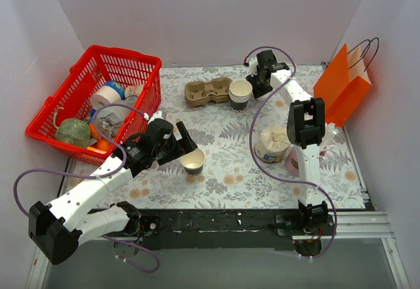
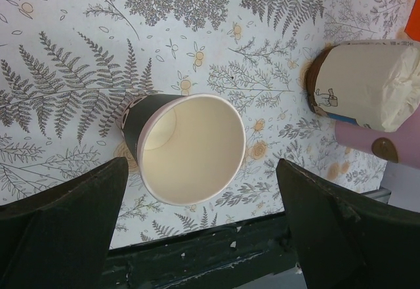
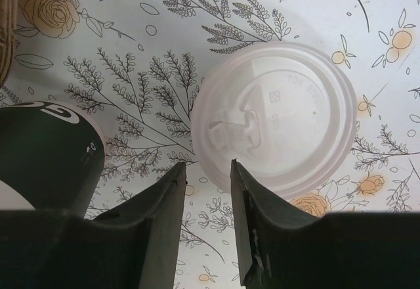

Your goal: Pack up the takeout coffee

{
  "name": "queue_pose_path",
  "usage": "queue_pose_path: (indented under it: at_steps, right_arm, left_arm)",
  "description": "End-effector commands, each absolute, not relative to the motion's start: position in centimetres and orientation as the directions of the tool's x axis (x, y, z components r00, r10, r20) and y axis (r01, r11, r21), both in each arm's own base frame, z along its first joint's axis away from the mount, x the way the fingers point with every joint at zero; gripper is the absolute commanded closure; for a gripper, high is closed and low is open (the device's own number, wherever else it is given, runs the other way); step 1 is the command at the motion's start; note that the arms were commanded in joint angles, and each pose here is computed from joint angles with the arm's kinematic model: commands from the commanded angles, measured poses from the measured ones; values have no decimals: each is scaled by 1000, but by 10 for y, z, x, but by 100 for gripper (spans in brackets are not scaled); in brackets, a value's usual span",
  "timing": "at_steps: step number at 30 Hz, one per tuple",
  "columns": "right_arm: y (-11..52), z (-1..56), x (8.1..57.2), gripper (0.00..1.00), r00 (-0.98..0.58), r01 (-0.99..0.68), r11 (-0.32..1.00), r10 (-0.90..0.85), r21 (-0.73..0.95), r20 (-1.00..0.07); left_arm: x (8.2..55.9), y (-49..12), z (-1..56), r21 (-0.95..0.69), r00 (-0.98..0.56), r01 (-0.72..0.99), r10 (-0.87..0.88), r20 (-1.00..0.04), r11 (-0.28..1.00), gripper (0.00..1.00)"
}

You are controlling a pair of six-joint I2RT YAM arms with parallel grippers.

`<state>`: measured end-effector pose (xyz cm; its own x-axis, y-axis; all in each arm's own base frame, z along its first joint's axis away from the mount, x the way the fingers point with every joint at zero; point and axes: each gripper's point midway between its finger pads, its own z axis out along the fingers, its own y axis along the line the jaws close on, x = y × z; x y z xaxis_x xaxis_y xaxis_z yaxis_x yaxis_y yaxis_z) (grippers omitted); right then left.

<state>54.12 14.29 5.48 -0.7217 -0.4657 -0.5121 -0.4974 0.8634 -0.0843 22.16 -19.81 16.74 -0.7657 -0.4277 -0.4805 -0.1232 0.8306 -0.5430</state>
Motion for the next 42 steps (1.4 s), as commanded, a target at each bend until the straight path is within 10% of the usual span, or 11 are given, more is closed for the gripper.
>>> queue_pose_path:
  at_steps: [1, 29, 42]
  right_arm:
    - [148, 69, 552, 60, -685, -512, 853, -478, -104, -550]
    - [139, 55, 550, 75, -657, -567, 807, -563, -165, -501]
    - [148, 88, 551, 99, -564, -622, 761, -599, -184, -569]
  left_arm:
    - [222, -201, 167, -542, -774, -106, -411, -482, 834, 2]
    - [221, -196, 172, -538, -760, -116, -423, -494, 835, 2]
    - [221, -193, 178, -542, -750, -119, -433, -500, 832, 2]
